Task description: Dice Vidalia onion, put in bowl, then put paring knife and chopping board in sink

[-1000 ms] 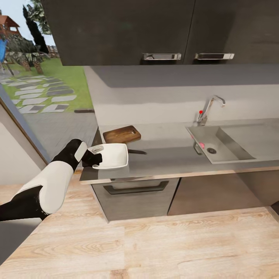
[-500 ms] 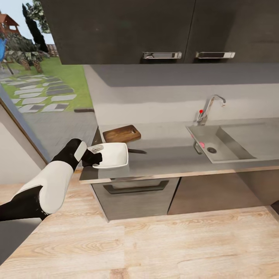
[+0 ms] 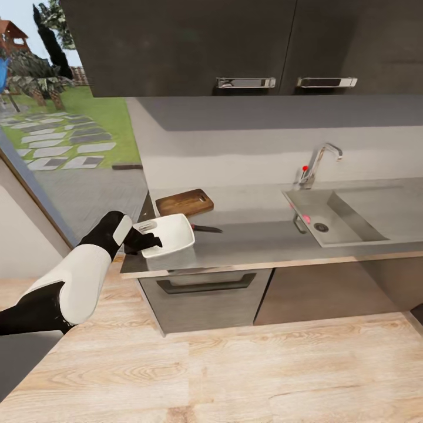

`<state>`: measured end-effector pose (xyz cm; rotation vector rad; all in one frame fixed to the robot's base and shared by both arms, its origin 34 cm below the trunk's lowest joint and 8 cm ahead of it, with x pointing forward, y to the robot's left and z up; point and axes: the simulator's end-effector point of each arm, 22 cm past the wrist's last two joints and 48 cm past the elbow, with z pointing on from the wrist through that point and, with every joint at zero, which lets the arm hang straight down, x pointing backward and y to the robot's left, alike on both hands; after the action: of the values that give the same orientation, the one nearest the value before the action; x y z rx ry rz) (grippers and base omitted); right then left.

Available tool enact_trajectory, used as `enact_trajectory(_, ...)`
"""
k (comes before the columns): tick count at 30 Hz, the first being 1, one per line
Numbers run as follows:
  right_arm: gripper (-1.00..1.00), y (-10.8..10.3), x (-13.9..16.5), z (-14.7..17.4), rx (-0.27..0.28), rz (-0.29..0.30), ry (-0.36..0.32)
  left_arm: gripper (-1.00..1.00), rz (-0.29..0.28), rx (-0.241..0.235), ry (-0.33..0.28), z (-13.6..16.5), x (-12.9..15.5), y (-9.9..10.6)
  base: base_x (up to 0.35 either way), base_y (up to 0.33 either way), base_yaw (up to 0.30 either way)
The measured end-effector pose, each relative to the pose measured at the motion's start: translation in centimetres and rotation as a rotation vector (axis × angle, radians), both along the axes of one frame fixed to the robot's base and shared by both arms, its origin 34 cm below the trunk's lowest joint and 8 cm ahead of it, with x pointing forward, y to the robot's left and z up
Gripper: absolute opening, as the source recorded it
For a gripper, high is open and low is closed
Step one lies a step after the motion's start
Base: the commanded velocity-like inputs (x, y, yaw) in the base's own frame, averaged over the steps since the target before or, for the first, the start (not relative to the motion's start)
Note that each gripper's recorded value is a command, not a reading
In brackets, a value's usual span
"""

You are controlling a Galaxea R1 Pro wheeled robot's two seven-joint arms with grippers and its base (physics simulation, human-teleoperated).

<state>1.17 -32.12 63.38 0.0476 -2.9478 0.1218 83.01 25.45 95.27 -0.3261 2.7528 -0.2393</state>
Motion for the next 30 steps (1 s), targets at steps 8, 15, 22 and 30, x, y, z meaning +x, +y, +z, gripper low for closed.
enact_trajectory(8, 1.00, 0.0, 0.2, 0.0, 0.000, 0.000, -0.005, 1.00, 0.001, 0.001, -0.005, 0.3, 0.0, 0.1, 0.000, 0.000, 0.000)
enact_trajectory(15, 1.00, 0.0, 0.5, -0.1, 0.000, 0.000, -0.015, 1.00, 0.002, 0.002, -0.016, 1.1, 0.1, 0.2, 0.000, 0.000, 0.000)
enact_trajectory(22, 1.00, 0.0, 1.0, -0.2, 0.000, 0.000, -0.026, 1.00, 0.003, 0.003, -0.029, 2.0, 0.2, 0.3, 0.000, 0.000, 0.000)
enact_trajectory(30, 1.00, 0.0, 1.4, -0.4, 0.000, 0.000, -0.039, 1.00, 0.018, 0.011, -0.087, 4.5, 1.3, 1.1, 0.000, 0.000, 0.000)
